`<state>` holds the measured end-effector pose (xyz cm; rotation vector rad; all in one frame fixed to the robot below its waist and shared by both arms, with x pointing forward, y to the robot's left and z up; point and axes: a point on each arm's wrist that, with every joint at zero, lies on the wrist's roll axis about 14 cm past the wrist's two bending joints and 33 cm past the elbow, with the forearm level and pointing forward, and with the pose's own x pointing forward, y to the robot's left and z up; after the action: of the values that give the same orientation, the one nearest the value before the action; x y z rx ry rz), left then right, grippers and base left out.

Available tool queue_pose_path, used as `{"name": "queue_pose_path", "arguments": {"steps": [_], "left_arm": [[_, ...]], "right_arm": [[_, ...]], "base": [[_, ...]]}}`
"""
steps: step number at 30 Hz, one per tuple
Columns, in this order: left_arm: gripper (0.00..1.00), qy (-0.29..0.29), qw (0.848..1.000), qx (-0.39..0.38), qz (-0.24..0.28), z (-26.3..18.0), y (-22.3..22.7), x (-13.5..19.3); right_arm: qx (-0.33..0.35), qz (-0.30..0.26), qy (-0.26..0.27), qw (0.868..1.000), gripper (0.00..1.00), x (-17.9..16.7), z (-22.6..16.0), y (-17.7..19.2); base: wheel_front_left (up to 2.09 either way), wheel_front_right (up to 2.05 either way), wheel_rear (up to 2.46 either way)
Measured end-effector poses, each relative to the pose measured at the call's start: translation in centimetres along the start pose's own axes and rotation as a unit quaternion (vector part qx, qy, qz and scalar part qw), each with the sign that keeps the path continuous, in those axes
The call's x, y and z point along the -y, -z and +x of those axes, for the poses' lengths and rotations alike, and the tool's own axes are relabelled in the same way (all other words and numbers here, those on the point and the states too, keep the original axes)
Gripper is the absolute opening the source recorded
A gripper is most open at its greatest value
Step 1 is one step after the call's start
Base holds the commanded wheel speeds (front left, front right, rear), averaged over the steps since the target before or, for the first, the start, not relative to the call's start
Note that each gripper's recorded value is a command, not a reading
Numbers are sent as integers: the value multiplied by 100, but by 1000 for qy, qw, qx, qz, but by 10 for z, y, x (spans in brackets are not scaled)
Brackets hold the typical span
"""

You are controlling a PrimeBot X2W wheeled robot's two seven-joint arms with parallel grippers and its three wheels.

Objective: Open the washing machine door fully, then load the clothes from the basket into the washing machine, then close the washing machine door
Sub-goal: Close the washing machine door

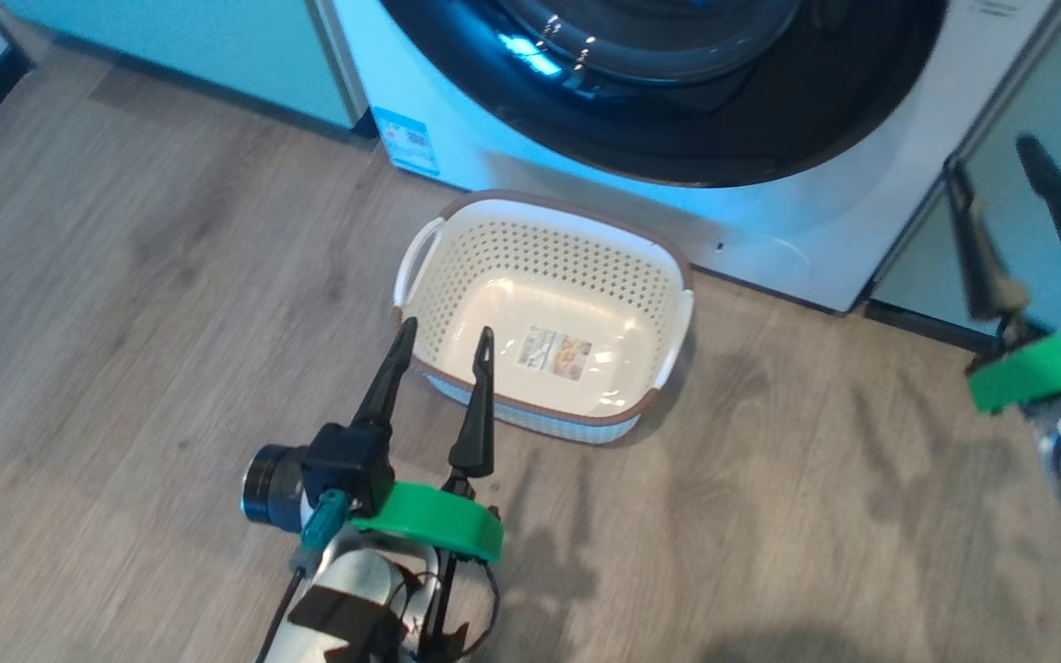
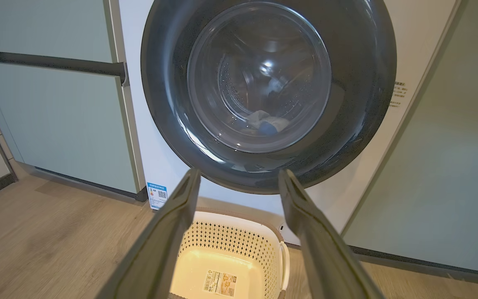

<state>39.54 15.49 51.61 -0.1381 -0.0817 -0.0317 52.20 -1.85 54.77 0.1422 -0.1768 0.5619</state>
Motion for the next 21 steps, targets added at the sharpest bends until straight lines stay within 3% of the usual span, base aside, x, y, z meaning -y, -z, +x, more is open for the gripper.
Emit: {"name": "queue_pose_path", "arguments": {"steps": [1,2,21], "left_arm": [[100,2,1000,0,0,0,0,1],[100,6,1000,0,0,1,0,3],[100,66,998,-10,-14,9,9,41]], "right_arm": [[-2,0,6,1000,98,2,-7,1],[-3,3,15,1000,100,4,-15,2],[-19,2,177,984,100,51,-140,-8]], "base": [[0,0,0],[0,0,0],[0,0,0]]}}
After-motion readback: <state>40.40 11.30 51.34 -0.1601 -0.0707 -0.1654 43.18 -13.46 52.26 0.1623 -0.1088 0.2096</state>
